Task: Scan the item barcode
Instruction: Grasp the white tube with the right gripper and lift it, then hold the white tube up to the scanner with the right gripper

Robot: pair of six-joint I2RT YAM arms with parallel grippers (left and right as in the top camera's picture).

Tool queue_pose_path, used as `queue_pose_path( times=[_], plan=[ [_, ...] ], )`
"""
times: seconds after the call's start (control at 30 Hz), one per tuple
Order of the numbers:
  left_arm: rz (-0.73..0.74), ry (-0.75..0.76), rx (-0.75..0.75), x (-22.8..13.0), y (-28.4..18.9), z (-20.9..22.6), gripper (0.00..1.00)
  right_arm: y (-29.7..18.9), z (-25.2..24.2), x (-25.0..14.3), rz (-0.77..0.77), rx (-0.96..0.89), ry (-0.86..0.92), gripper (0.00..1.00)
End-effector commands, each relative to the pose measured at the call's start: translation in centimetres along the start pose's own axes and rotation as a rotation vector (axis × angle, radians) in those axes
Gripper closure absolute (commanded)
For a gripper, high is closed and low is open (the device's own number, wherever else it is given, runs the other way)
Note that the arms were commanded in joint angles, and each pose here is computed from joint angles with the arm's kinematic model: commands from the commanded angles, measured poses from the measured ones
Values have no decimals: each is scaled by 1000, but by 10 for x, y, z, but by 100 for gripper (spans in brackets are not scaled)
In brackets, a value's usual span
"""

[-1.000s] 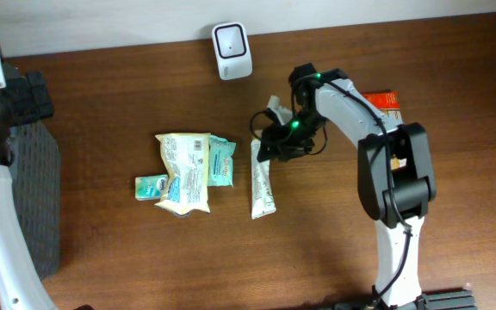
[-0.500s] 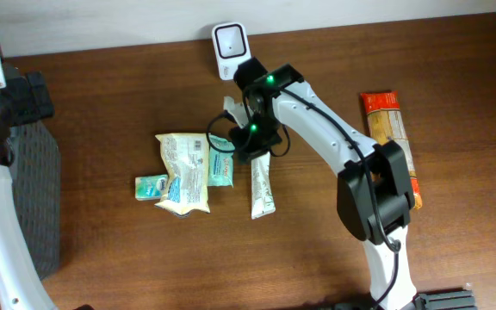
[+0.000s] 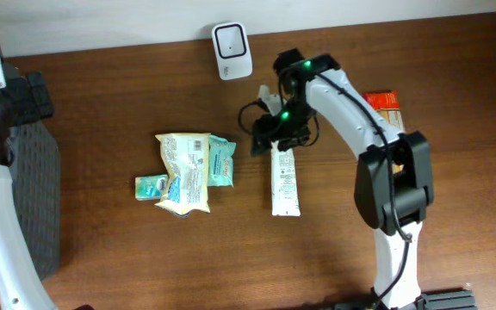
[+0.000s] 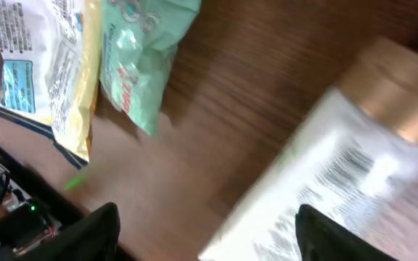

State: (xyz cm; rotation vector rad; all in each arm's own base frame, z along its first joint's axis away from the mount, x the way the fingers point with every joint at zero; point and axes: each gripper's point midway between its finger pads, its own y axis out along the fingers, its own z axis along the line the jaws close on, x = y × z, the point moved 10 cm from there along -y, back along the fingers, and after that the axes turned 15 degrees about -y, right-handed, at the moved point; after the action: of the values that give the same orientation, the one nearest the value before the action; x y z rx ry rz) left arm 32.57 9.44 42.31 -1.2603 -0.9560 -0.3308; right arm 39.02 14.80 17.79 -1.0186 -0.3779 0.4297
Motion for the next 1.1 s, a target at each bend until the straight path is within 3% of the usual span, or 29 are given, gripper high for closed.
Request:
queue_pose_path(
  times=[0.0,0.13,0.3,0.47,0.57,0.63,0.77,0.93,1.07],
  plan=[
    [-9,12,1,2,-2,1,1,-32,-22,-13,-42,-60,53,23],
    [-9,12,1,2,-2,1,1,-36,-67,-41,-32,-42,194,24],
    [-2,13,2,1,-2,2,1,13,-77,-73,-65,224,112,29],
    [-2,13,2,1,-2,2,1,51,-79,-88,-105,292,84,36],
    [-2,13,2,1,-2,2,1,69,-81,-94,-129,293,85,51],
    [-2,13,2,1,-2,2,1,78,-82,-97,-135,288,110,57],
    [-2,13,2,1,-2,2,1,77,-82,-97,-140,293,111,92],
    [-2,13,2,1,-2,2,1,30,-64,-71,-244,242,39,96],
    [-2,13,2,1,-2,2,1,-45,-6,-38,-383,109,-134,96]
  ],
)
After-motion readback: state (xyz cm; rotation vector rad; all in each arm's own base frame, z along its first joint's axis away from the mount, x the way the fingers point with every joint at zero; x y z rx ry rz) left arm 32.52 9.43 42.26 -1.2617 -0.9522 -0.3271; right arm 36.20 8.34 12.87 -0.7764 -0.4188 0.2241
